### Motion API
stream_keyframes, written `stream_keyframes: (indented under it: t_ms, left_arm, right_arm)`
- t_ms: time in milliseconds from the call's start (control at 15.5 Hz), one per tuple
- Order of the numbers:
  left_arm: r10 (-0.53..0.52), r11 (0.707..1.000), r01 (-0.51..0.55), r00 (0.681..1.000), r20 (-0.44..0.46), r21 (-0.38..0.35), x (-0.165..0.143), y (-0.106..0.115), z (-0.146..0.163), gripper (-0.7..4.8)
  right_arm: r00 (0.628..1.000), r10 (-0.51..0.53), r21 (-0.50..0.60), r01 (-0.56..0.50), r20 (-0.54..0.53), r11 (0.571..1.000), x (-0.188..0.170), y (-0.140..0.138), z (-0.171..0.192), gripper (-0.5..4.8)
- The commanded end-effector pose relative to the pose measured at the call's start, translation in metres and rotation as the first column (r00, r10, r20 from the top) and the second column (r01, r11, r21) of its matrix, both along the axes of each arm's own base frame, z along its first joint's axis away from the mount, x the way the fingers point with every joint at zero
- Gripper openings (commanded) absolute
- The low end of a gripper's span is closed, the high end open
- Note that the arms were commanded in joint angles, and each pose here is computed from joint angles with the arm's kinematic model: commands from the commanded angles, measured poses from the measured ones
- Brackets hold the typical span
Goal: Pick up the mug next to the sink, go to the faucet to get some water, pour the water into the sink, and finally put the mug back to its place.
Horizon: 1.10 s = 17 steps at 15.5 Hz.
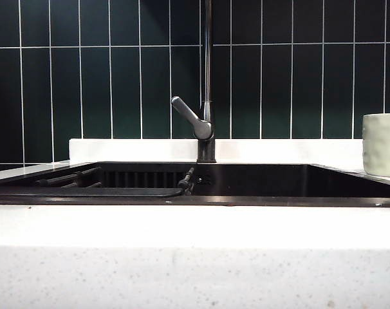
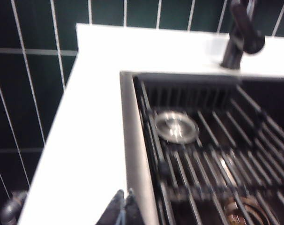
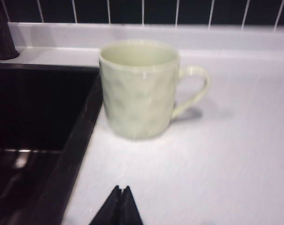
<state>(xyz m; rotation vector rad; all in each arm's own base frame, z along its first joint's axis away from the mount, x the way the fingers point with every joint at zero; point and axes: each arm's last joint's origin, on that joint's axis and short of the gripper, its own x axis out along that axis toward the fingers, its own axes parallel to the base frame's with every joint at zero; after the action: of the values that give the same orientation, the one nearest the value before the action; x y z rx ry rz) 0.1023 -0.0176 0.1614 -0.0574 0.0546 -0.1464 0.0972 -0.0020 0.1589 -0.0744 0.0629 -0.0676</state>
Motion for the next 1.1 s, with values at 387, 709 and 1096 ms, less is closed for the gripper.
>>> stream_keyframes:
  t_ms: [387,709,1096]
  left_arm:
    - [0.001,0.975,-0.027,0.993,0.121,0.221,-0.0005,0.0006,0.0131,-0.05]
    - [0.000,0.976,-0.026,0.993,0.119,0.218,-0.0005,0.0006,0.0130,-0.05]
    - [-0.003,0.976,-0.022,0.993,0.115,0.219,-0.0005,0.0005,0.0125,-0.05]
  right_arm:
    - [0.995,0.007,-0.105,0.004,0.102,0.994,0.0002,0.0000,0.0097,-0.02]
    - [0.994,0.007,-0.104,0.004,0.110,0.995,0.0002,0.0001,0.0104,-0.01]
    - [0.994,0.007,-0.104,0.004,0.107,0.995,0.0002,0.0001,0.0101,-0.01]
